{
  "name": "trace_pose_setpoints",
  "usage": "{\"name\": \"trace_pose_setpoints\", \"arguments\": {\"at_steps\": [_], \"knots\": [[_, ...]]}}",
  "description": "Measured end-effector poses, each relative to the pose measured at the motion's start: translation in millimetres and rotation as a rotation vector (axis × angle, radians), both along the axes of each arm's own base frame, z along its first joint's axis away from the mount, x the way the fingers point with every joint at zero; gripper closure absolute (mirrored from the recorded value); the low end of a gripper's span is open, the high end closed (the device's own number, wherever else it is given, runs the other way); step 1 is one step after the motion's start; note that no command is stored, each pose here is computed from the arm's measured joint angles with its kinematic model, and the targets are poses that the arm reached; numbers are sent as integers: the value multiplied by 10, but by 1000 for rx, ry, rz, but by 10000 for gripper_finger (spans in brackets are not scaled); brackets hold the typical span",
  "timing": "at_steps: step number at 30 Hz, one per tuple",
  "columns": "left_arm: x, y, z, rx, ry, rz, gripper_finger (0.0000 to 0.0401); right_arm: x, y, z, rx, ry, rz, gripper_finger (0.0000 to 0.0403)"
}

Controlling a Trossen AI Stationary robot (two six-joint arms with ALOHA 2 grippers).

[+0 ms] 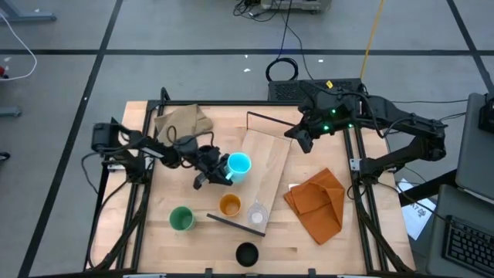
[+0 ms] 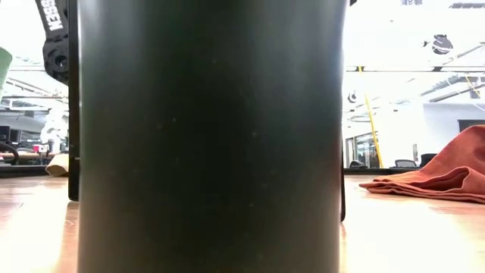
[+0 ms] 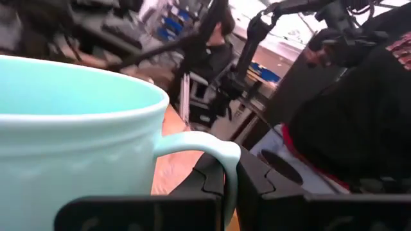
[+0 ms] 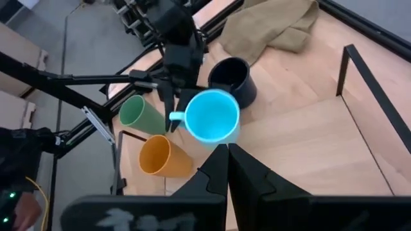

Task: Stack small to large cups/mugs on shelf
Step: Put the light blue mug on the shelf

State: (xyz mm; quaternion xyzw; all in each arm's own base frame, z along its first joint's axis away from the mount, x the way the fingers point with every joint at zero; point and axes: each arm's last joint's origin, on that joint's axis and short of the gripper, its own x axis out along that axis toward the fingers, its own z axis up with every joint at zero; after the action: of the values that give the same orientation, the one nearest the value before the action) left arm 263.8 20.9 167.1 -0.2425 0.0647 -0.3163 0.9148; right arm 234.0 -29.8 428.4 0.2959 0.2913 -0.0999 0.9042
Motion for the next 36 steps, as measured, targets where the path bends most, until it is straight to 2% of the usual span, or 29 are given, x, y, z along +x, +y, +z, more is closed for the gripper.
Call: {"name": "trace_pose_setpoints", "arguments": {"at_steps": [4, 10, 16, 30, 36], "knots": [[68, -6, -170, -36, 76, -13, 393, 0, -15, -8, -4, 7, -2, 403], [184, -2, -144, -44, 1, -47, 393, -11, -71, -9, -9, 9, -22, 403], [239, -18, -187, -46, 29, -89, 393, -11, -74, -9, -12, 10, -20, 403], [246, 11, -259, -20, 79, -39, 393, -11, -75, -9, -11, 9, -22, 403], [252, 18, -279, -46, 118, -4, 382, -11, -74, -8, -9, 8, -20, 403]]}}
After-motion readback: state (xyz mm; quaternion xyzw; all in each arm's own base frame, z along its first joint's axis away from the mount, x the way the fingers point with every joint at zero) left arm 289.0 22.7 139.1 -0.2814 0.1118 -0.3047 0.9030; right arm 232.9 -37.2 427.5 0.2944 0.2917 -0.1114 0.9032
